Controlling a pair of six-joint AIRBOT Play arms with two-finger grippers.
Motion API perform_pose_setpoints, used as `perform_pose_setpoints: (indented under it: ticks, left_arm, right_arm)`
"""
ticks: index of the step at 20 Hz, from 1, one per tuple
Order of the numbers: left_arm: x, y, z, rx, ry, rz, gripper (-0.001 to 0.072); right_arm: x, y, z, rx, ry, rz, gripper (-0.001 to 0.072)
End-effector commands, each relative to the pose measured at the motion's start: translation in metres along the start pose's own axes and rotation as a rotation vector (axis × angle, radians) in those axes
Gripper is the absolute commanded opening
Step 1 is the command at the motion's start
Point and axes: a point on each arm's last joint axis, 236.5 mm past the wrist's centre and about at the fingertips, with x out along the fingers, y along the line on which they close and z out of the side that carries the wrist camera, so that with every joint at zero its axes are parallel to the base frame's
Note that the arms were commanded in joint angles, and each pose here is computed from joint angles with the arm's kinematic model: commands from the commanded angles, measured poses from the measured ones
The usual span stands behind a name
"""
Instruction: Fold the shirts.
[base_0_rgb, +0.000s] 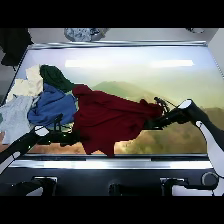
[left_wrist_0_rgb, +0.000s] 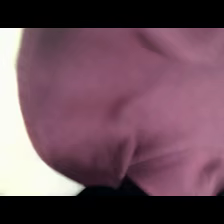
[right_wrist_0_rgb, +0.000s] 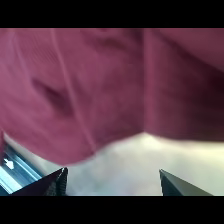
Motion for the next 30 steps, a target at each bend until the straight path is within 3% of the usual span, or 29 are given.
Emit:
perform_pose_setpoints:
  ticks: [1, 5, 8, 9, 10, 11, 14, 17, 21, 23, 25, 27, 30]
  left_arm:
    - [0.002, -0.002, 0.010, -0.026, -0.045, -0.009, 0.0029]
    - [0.001, -0.003, 0.010, -0.025, -0.046, -0.010, 0.0029]
    - [0.000, -0.005, 0.013, -0.010, -0.051, -0.013, 0.0029]
    - [-0.001, -0.006, 0.014, -0.008, -0.054, -0.015, 0.0029]
    - [-0.002, -0.008, 0.016, -0.004, -0.058, -0.017, 0.0029]
    - [-0.004, -0.011, 0.020, 0.029, -0.067, -0.021, 0.0029]
    - [-0.028, -0.044, 0.040, 0.239, -0.101, -0.057, 0.0027]
    - [-0.109, -0.107, 0.089, 0.490, -0.308, -0.049, 0.0026]
    - [-0.362, -0.264, 0.106, 0.753, -0.931, -0.234, 0.0026]
    - [-0.502, -0.319, 0.055, 0.863, -1.269, -0.349, 0.0026]
    - [-0.588, -0.345, -0.010, 0.944, -1.469, -0.448, 0.0026]
    - [-0.618, -0.353, -0.050, 0.988, -1.522, -0.514, 0.0026]
    - [-0.628, -0.348, -0.068, 1.008, -1.552, -0.503, 0.0026]
  right_arm:
    - [0.025, 0.021, 0.001, -0.035, 0.037, 0.038, 0.0713]
    - [0.044, 0.033, 0.001, -0.028, 0.065, 0.016, 0.0705]
    - [0.056, 0.037, -0.004, -0.026, 0.100, -0.019, 0.0642]
    - [0.059, 0.034, -0.005, -0.034, 0.108, -0.045, 0.0496]
    - [0.061, 0.031, -0.007, -0.039, 0.118, -0.076, 0.0219]
    - [0.061, 0.027, -0.007, -0.038, 0.121, -0.099, 0.0044]
    - [0.043, 0.035, 0.011, -0.153, 0.062, -0.118, 0.0037]
    - [-0.042, 0.070, 0.074, -0.440, -0.164, -0.277, 0.0037]
    - [-0.287, 0.207, 0.137, -0.850, -0.773, -0.670, 0.0037]
    - [-0.417, 0.308, 0.097, -0.972, -1.171, -0.789, 0.0038]
    - [-0.493, 0.379, 0.030, -1.046, -1.447, -0.824, 0.0037]
    - [-0.515, 0.405, -0.018, -1.080, -1.532, -0.834, 0.0038]
    - [-0.508, 0.397, -0.049, -1.019, -1.485, -0.820, 0.0038]
